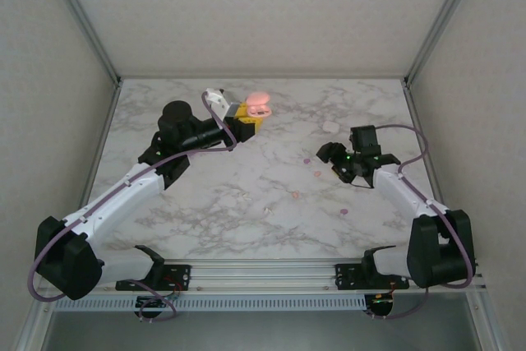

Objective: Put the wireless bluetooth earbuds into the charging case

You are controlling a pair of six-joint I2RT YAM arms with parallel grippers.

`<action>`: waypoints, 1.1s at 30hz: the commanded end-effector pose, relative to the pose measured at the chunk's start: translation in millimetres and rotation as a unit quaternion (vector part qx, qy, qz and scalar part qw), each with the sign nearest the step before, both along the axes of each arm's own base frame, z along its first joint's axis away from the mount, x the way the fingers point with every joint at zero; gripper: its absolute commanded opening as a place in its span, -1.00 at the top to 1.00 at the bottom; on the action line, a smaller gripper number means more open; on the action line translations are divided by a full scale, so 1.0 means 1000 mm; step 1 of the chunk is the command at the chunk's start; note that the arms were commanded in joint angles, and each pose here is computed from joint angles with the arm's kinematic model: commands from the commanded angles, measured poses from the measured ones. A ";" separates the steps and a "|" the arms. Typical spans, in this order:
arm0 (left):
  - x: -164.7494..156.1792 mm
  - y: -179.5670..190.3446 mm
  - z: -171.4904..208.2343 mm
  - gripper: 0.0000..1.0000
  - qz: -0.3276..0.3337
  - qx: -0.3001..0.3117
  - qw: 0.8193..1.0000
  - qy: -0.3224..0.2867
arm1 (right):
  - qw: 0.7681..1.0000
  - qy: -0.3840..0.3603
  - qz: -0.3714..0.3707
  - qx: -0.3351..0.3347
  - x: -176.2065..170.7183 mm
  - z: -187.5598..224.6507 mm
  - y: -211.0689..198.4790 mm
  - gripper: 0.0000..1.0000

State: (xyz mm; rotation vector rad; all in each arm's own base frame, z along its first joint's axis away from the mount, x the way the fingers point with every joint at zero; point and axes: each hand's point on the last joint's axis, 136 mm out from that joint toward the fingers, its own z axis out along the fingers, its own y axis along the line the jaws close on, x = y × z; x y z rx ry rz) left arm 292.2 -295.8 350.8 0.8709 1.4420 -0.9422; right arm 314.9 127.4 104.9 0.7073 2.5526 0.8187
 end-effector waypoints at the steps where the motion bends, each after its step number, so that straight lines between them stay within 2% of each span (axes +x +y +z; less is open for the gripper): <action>1: -0.008 0.004 0.022 0.62 0.003 -0.013 0.999 -0.031 | 0.999 0.019 -0.001 0.028 -0.002 -0.005 0.011 -0.30; 16: -0.008 0.004 0.020 0.62 0.004 -0.010 1.000 -0.029 | 0.997 0.069 0.003 0.016 0.007 -0.043 0.018 0.08; 33: -0.008 0.005 0.020 0.62 0.007 -0.006 1.000 -0.030 | 0.995 0.101 -0.003 0.001 0.016 -0.071 0.017 0.20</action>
